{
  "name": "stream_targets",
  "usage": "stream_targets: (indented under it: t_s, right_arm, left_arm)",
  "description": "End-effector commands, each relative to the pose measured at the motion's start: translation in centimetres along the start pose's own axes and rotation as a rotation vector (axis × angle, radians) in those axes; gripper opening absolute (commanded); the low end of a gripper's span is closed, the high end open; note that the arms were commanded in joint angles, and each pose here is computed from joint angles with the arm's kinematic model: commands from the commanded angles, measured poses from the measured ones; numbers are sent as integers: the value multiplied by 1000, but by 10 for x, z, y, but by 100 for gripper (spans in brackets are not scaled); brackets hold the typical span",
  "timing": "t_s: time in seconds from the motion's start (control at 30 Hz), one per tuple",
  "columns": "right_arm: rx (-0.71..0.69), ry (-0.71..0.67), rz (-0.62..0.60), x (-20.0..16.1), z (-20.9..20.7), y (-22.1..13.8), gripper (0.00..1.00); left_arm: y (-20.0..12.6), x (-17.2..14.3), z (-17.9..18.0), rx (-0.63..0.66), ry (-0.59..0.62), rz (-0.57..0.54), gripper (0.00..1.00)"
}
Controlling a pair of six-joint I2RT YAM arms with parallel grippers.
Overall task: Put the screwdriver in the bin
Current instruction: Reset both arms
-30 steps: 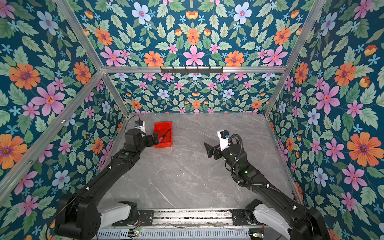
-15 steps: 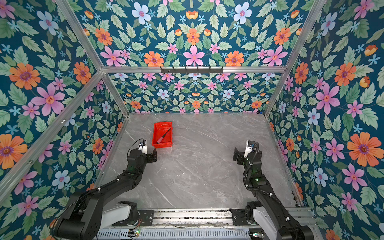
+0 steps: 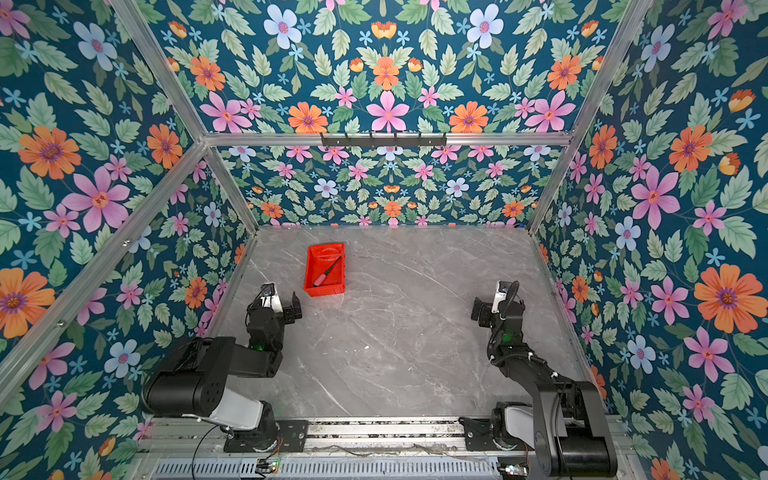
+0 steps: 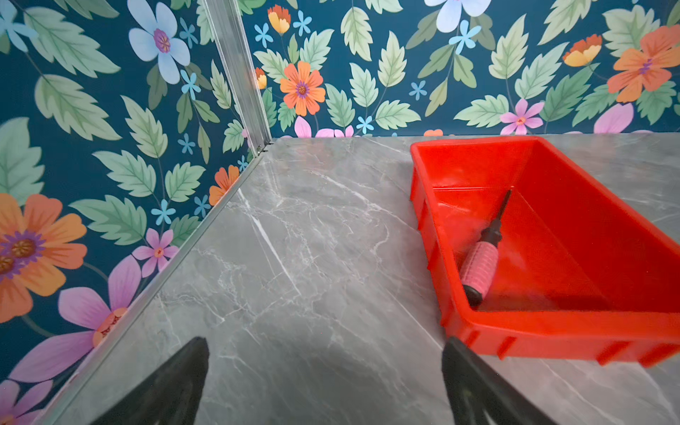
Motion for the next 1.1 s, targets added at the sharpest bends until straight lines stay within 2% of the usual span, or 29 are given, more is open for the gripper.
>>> stream_targets:
  t_s: [0.0, 0.1, 0.2, 1.07]
  right_arm:
    - [59, 1, -52, 16, 8, 6, 99]
    - [86, 10, -55, 11, 9, 16, 99]
    - [88, 10, -40, 2, 7, 28, 99]
    - [85, 5, -33, 1, 6, 27, 99]
  left_arm:
    - [3, 17, 2, -7, -50, -126, 100]
    - [15, 12, 2, -3, -47, -42, 100]
    - [20, 11, 4, -10, -63, -19, 100]
    - [20, 11, 5, -5, -60, -25, 100]
Point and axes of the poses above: each gripper's point midway between its finger pads, its own y axis out along the fingers, its own z axis along the line the jaws close on, x = y × z, the point moved 5 cm from there along -y, back along the fingers, and after that the axes turned 12 degrees about y, right-handed, at the moved point
